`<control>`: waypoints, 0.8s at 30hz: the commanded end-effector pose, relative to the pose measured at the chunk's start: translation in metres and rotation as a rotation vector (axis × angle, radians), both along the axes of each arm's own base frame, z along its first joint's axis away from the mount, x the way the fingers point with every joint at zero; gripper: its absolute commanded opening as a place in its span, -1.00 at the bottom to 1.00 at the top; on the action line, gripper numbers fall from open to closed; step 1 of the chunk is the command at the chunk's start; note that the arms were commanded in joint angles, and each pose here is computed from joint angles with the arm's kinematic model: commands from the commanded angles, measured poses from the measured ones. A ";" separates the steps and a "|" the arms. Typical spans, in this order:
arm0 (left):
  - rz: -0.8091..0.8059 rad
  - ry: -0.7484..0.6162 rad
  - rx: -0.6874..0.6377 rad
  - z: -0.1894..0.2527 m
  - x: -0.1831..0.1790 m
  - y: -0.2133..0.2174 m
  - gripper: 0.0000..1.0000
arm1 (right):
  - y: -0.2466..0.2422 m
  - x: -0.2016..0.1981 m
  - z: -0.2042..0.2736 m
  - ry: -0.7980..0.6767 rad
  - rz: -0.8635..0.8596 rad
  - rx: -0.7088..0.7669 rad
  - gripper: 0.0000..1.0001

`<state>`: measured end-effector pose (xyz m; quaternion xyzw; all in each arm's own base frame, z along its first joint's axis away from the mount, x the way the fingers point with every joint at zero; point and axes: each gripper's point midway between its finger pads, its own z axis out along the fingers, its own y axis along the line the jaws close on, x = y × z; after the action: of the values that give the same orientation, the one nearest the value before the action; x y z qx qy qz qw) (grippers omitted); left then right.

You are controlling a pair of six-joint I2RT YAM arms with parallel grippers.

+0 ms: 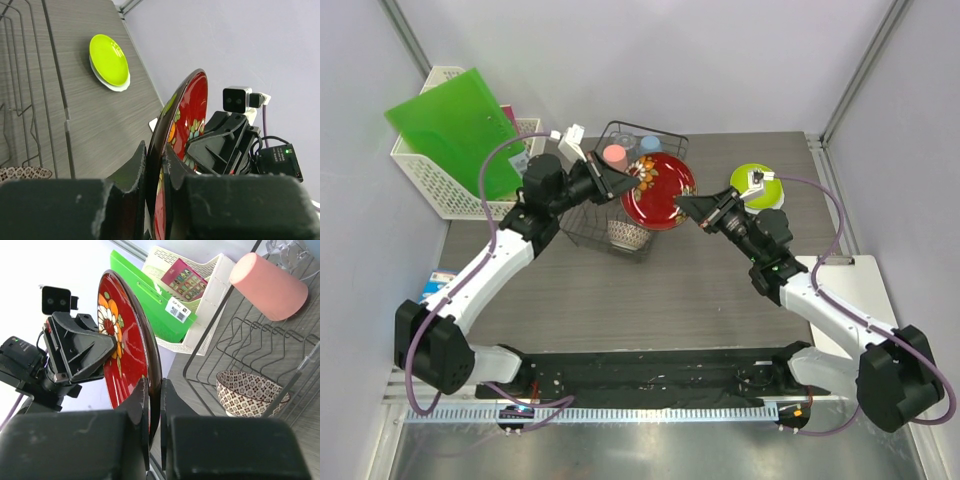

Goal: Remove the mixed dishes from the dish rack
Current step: Pick up the plate from the dish rack, then place the plate at the center of the board.

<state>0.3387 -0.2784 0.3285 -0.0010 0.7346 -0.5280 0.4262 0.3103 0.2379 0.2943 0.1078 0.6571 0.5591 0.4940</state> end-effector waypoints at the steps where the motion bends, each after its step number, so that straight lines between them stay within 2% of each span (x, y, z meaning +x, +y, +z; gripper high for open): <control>1: -0.063 -0.104 -0.039 0.035 -0.018 -0.002 -0.60 | 0.001 -0.002 0.024 -0.081 0.003 -0.034 -0.98; 2: -0.038 -0.105 -0.022 0.034 -0.014 0.001 -0.27 | -0.002 0.000 0.021 -0.075 -0.021 -0.063 -0.98; 3: -0.013 -0.107 -0.002 0.034 -0.014 0.006 0.45 | -0.008 0.000 0.024 -0.077 -0.051 -0.085 -0.98; 4: 0.036 -0.066 0.040 0.026 -0.011 0.013 0.73 | -0.019 0.007 0.009 -0.016 -0.120 -0.140 -0.98; 5: 0.142 -0.073 0.075 0.024 0.001 0.027 0.93 | -0.027 0.010 0.014 -0.029 -0.165 -0.181 -0.98; 6: 0.207 -0.054 0.104 0.020 0.004 0.038 0.99 | -0.037 0.013 0.013 -0.012 -0.216 -0.213 -0.98; 9: 0.413 -0.018 0.142 0.023 0.008 0.075 0.99 | -0.073 0.022 0.013 0.028 -0.399 -0.305 -0.98; 12: 0.520 -0.030 0.155 0.028 0.004 0.099 0.99 | -0.106 0.031 0.010 0.106 -0.524 -0.353 -0.98; 14: 0.514 -0.036 0.172 0.027 -0.004 0.103 1.00 | -0.133 0.044 0.001 0.179 -0.579 -0.348 -0.98; 16: 0.504 -0.026 0.199 0.017 -0.009 0.104 1.00 | -0.173 0.059 -0.009 0.263 -0.662 -0.266 -0.98; 20: 0.484 0.020 0.223 -0.004 -0.026 0.109 1.00 | -0.219 0.082 -0.054 0.446 -0.731 -0.146 -0.98; 24: 0.450 0.088 0.239 -0.030 -0.042 0.109 1.00 | -0.233 0.105 -0.093 0.533 -0.764 -0.126 -0.98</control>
<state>0.3115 -0.1749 0.3293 -0.1327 0.7624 -0.3456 0.5307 0.3942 -0.0032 0.2041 0.4284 0.7261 0.1999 0.4993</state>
